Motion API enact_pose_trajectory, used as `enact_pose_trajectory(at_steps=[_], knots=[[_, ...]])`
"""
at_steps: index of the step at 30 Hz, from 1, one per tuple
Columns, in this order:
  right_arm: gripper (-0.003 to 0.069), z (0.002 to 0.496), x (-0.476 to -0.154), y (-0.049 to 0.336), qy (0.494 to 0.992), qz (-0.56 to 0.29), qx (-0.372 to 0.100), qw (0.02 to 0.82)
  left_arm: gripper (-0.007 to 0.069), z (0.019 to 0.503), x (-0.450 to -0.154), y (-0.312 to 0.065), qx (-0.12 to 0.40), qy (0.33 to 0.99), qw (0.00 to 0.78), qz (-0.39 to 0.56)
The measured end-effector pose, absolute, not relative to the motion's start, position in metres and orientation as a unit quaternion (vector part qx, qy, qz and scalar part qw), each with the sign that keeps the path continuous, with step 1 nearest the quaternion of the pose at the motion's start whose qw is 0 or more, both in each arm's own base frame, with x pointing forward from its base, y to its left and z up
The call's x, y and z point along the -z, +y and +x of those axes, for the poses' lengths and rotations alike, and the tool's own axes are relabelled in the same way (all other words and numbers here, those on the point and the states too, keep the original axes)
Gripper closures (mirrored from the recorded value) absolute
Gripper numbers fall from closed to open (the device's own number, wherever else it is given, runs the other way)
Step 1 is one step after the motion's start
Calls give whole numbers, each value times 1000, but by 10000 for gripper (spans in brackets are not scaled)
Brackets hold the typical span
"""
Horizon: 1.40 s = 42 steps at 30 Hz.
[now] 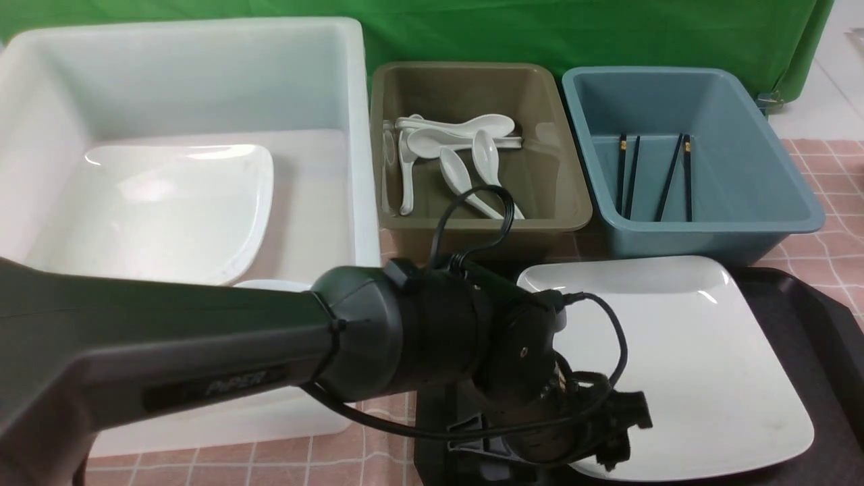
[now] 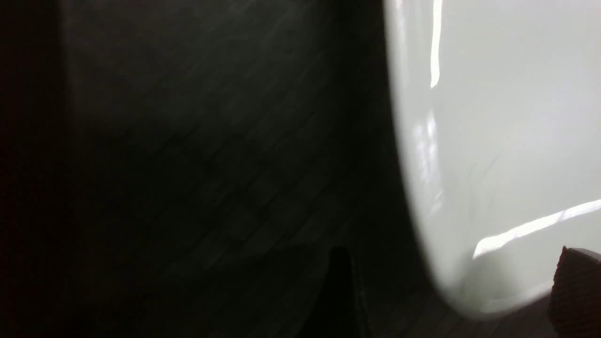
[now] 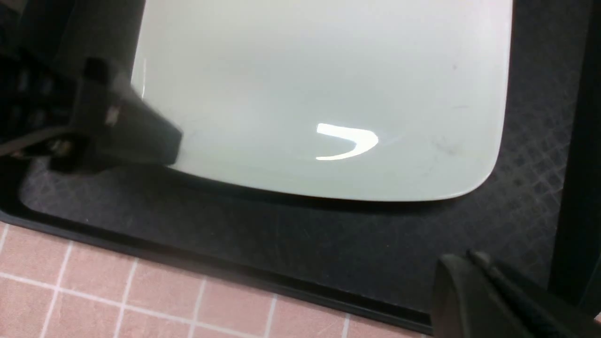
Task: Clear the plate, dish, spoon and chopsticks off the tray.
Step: Use the left arm to grab a plate from the dinner plate
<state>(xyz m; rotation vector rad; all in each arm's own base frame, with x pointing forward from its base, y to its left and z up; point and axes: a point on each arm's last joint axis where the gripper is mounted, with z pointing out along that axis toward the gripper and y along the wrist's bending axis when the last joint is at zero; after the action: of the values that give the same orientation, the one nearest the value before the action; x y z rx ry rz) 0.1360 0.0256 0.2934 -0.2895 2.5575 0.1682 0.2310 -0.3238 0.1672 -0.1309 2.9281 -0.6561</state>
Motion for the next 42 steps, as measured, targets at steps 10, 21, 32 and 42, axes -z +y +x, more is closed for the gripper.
enact_pose_trajectory(at_steps=[10, 21, 32, 42], knots=[[629, 136, -293, 26, 953, -108, -64, 277, 107, 242, -150, -341, 298, 938, 69, -163], [629, 136, -293, 26, 953, -107, -66, 277, 211, 250, -144, -345, 325, 921, 92, -192], [629, 136, -293, 26, 953, -107, -66, 277, 503, 251, -133, -346, 321, 921, 85, -205], [629, 138, -295, 26, 948, -103, -66, 293, 580, 250, -152, -347, 344, 918, 101, -168]])
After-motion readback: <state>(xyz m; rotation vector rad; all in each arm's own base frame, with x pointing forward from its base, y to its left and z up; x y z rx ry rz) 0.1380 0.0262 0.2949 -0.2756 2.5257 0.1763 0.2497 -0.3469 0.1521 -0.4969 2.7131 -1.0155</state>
